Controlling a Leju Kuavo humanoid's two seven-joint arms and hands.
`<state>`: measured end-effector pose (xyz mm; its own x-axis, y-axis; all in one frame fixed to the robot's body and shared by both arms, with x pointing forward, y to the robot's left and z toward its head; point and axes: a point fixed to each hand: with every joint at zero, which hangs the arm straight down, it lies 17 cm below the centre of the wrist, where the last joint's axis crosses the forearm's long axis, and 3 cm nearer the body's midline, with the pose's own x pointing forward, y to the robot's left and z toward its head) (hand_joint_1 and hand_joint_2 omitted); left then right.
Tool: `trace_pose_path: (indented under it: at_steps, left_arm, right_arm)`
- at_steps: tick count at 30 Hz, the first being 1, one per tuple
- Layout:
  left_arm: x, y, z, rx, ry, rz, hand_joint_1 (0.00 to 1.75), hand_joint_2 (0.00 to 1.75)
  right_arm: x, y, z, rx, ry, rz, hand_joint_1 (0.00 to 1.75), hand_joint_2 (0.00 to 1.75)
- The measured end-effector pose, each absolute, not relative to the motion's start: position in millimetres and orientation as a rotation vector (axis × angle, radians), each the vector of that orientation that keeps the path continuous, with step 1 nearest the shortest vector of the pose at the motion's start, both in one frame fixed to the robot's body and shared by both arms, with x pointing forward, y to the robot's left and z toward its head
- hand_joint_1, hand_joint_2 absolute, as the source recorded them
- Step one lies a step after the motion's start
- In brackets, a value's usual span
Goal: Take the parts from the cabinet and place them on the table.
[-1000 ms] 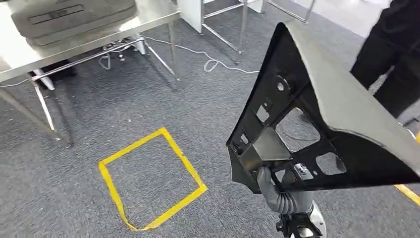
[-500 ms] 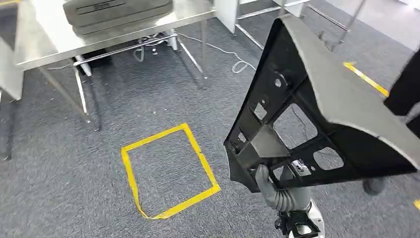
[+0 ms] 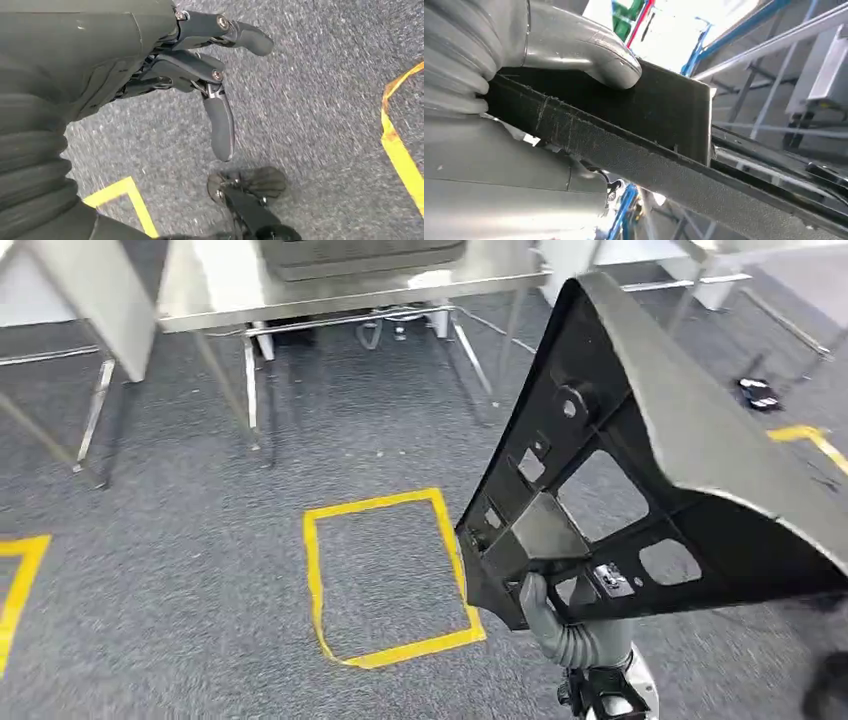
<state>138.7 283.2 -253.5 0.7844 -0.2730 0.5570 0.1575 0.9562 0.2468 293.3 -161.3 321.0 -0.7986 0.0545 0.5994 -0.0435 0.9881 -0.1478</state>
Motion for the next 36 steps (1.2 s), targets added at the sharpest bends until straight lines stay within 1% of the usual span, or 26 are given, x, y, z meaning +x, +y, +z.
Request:
trace_pose_path:
  at_steps: [6,36]
  left_arm:
    - [130.9,282.3,-254.4,0.187,-0.627,-0.233,0.0,1.75]
    - [134.7,270.7,-254.2,0.138,-0.624,-0.225,0.0,1.75]
  right_arm:
    - [293.9,-163.7,321.3,-0.025,-2.488,0.192,1.75,1.75]
    - [296.2,-169.3,316.1,-0.026,-2.453,0.148,1.75,1.75]
